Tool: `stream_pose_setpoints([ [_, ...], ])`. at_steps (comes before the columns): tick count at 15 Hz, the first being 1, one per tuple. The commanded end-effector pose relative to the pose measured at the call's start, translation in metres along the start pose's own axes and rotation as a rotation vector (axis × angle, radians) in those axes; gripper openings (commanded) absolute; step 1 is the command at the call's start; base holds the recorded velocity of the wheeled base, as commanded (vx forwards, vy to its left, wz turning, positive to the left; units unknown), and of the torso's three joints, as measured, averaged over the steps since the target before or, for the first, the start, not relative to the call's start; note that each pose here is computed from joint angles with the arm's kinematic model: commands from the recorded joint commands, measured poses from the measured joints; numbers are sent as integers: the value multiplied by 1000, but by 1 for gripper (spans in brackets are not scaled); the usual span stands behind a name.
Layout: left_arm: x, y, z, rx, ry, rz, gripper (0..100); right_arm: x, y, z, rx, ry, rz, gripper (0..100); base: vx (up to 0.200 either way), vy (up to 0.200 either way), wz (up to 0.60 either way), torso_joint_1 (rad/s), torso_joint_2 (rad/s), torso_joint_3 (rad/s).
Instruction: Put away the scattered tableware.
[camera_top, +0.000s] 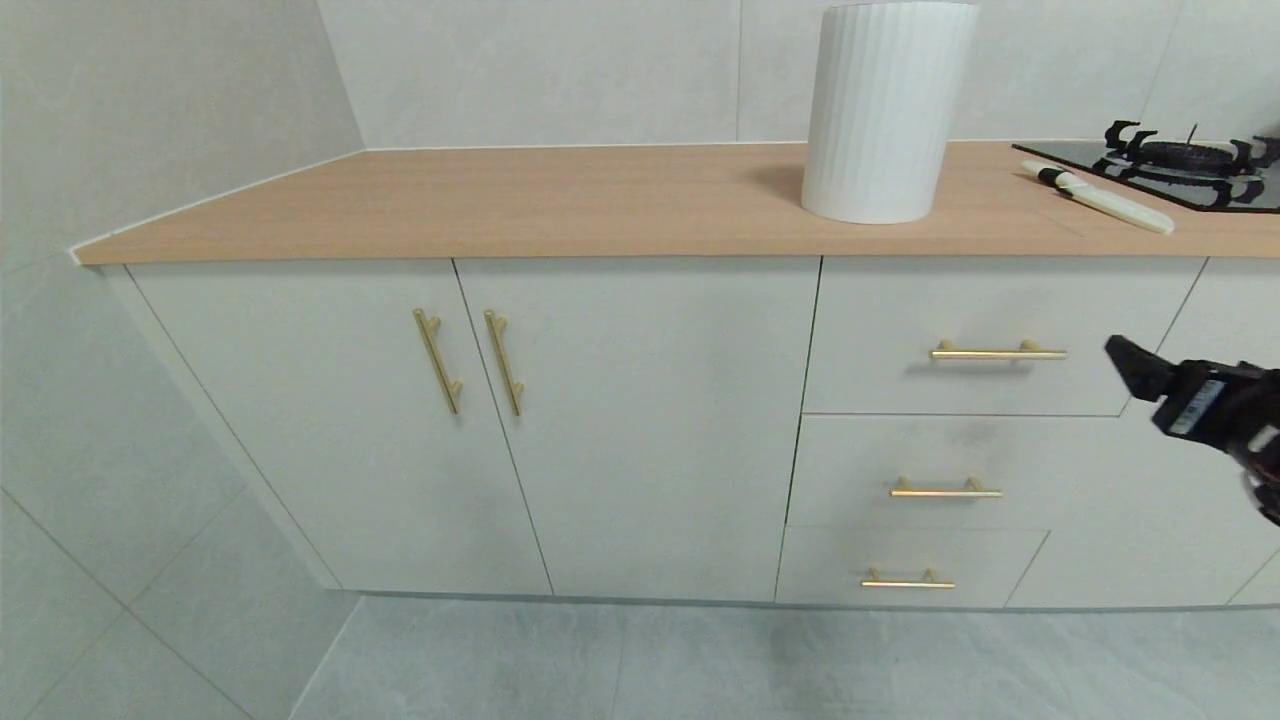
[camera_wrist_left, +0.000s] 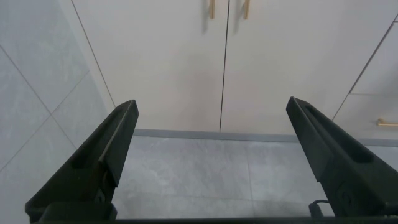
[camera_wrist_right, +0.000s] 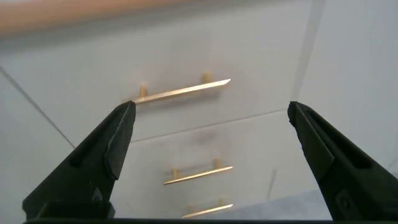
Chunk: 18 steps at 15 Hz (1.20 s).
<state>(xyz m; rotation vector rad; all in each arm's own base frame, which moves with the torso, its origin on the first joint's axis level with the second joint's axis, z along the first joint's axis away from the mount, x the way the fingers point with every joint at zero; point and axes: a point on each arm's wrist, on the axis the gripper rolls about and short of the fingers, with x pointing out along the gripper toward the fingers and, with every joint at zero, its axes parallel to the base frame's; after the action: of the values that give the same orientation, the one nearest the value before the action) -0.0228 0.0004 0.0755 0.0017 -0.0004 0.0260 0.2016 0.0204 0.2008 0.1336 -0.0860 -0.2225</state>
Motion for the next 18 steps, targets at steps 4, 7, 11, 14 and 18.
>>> stream_pose_setpoints([
  [4, 0, 0, 0, 0, 0, 0, 100, -130, -56, 15, -65, -221, -104, 100, 0, 0, 0, 0, 0, 0],
  [7, 0, 0, 0, 0, 0, 2, 100, -200, -77, 3, -107, -224, -121, 100, 0, 0, 0, 0, 0, 0],
  [11, 0, 0, 0, 0, 0, 2, 100, -246, -90, -25, -129, -211, -160, 100, 0, 0, 0, 0, 0, 0],
  [14, 0, 0, 0, 0, 0, 0, 100, -234, -91, -50, -137, -148, -159, 100, 0, 0, 0, 0, 0, 0],
  [18, 0, 0, 0, 0, 0, 0, 100, -222, -90, -92, -91, 13, -28, 100, 0, 0, 0, 0, 0, 0],
])
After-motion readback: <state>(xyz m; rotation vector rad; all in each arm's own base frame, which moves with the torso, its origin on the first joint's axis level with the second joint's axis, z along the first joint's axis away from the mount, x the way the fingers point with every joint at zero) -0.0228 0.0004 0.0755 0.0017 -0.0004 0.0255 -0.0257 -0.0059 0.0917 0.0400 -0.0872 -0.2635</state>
